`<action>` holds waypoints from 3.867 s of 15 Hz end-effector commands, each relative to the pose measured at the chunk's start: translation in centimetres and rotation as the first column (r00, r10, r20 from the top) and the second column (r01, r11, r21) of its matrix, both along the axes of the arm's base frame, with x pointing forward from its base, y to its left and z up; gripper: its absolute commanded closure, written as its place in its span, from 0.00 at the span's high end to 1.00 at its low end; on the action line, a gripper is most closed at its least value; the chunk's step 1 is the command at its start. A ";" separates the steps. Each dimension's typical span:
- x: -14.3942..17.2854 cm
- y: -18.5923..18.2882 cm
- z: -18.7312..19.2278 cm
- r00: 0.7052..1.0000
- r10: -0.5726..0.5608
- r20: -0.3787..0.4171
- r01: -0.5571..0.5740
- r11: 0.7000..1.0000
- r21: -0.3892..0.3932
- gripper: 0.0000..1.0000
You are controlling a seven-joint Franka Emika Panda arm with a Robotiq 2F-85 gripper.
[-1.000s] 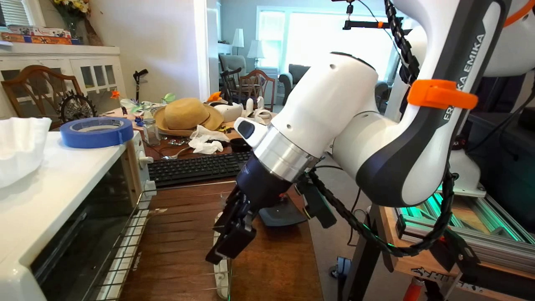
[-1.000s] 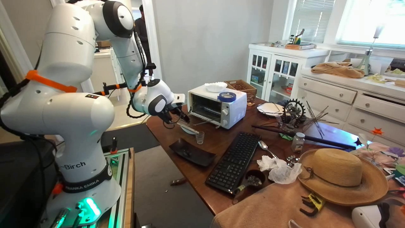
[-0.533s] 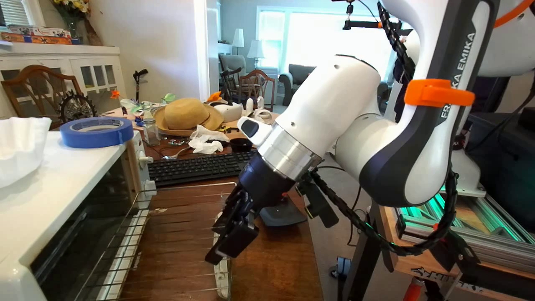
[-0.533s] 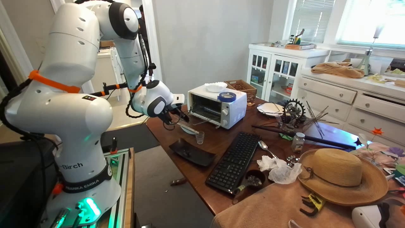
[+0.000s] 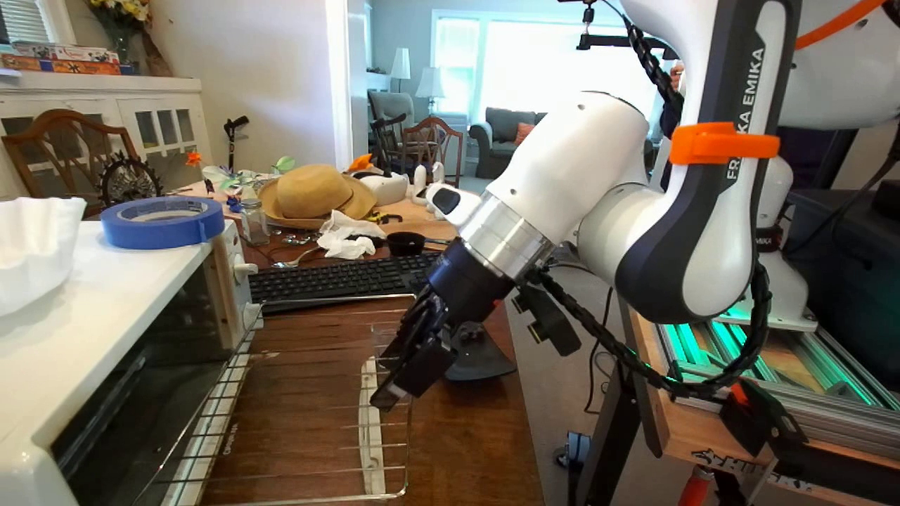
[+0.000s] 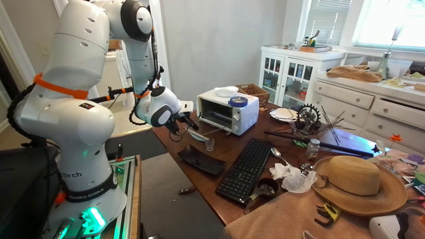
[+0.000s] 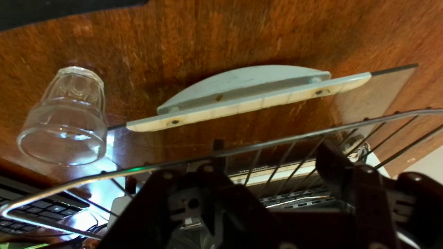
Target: Put the metal object inside the mini oven
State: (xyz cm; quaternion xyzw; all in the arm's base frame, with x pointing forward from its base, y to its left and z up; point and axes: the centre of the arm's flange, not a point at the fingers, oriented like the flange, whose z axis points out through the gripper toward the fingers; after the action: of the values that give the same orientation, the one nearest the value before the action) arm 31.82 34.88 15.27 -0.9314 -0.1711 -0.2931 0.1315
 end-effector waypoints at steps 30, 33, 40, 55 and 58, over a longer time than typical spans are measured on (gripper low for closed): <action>2.3 -0.1 -0.4 0.989 0.145 -0.014 -0.144 0.989 0.046 0.43; 2.4 -0.1 -0.3 0.990 0.143 -0.012 -0.142 0.989 0.046 0.68; 3.0 0.5 -0.6 0.987 0.158 -0.011 -0.157 0.986 0.053 0.43; 7.1 2.6 -1.8 0.982 0.190 -0.006 -0.189 0.980 0.059 0.43; 8.2 2.9 -1.5 0.980 0.201 0.007 -0.201 0.979 0.044 0.43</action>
State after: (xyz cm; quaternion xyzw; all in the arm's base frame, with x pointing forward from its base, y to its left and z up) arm 38.58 36.90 13.89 -0.9112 -0.2368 -0.2835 0.1824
